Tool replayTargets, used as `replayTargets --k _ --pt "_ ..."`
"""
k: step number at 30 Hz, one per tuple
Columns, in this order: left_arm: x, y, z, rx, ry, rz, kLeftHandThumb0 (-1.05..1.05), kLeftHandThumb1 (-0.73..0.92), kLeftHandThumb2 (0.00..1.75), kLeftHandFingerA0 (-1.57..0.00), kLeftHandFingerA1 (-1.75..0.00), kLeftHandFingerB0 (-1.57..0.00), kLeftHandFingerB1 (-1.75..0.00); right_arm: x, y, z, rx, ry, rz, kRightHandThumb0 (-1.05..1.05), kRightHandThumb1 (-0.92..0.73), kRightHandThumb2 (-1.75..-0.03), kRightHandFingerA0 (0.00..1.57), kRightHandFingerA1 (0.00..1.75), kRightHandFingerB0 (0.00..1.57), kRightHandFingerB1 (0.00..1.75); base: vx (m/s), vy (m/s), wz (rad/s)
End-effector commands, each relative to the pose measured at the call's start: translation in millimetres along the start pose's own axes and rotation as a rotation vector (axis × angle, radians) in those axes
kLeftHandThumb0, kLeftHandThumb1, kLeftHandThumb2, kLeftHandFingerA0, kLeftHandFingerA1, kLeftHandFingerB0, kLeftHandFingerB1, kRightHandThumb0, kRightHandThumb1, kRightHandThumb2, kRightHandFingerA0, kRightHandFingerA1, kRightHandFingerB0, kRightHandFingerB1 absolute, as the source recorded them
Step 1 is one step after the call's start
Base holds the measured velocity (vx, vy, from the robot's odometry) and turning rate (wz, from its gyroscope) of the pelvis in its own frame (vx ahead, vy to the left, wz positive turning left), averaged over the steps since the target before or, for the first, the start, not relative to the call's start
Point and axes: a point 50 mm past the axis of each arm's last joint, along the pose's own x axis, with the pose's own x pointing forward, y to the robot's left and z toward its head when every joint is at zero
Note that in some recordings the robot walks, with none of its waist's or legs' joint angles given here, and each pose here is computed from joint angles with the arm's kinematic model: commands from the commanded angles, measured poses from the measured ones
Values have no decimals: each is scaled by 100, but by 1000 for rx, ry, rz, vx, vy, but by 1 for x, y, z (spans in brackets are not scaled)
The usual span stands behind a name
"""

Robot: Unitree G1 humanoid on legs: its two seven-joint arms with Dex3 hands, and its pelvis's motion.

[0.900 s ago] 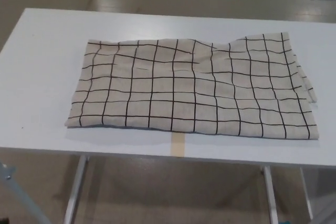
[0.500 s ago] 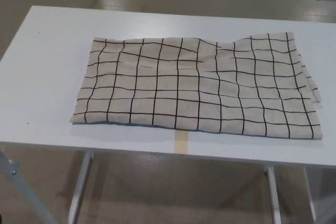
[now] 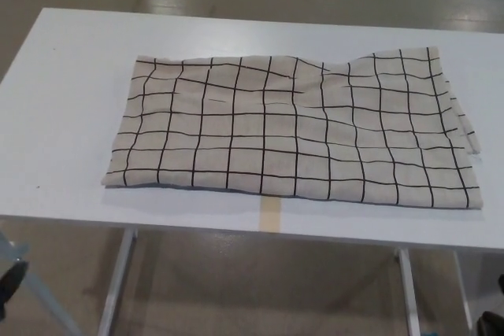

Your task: Use the left hand to fold a white towel with checkered patterns in half.

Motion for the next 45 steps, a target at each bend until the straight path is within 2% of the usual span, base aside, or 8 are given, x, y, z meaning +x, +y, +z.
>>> replayTargets --k 1,9,18,19,22,23,24,45 --pt "6 -29 103 300 -643 -181 -57 37 70 0 -13 0 -6 -8 9 -4 -46 -35 110 -25 -66 -59 47 61 48 50 0 0 0" --pt "29 -59 121 468 -717 -325 -62 39 74 0 -6 -1 -10 -12 8 -7 -81 -47 116 -25 -66 -59 47 62 48 51 0 0 0" --pt "65 -89 109 698 -617 -511 -67 41 78 0 -6 0 -14 -11 8 -8 -98 -29 116 -25 -66 -59 47 62 48 52 0 0 0" --pt "73 -97 102 764 -580 -538 -67 52 56 0 -1 0 -15 -11 8 -9 -89 -29 116 -25 -66 -60 47 62 48 53 0 0 0" --pt "80 -103 96 811 -548 -556 -67 52 55 0 -1 0 -14 -11 9 -9 -84 -31 116 -25 -66 -60 48 62 48 53 0 0 0" --pt "82 -106 92 822 -530 -565 -68 40 69 0 0 0 -13 -12 9 -9 -87 -32 117 -25 -66 -60 47 62 48 53 0 0 0" --pt "85 -109 89 828 -508 -575 -71 43 79 0 -2 0 -11 -11 9 -8 -91 -35 118 -25 -66 -60 47 62 48 53 0 0 0" --pt "106 -155 68 1015 -412 -669 -62 39 71 0 0 0 -11 -10 10 -7 -74 -39 127 -24 -67 -59 49 64 49 53 0 0 0"
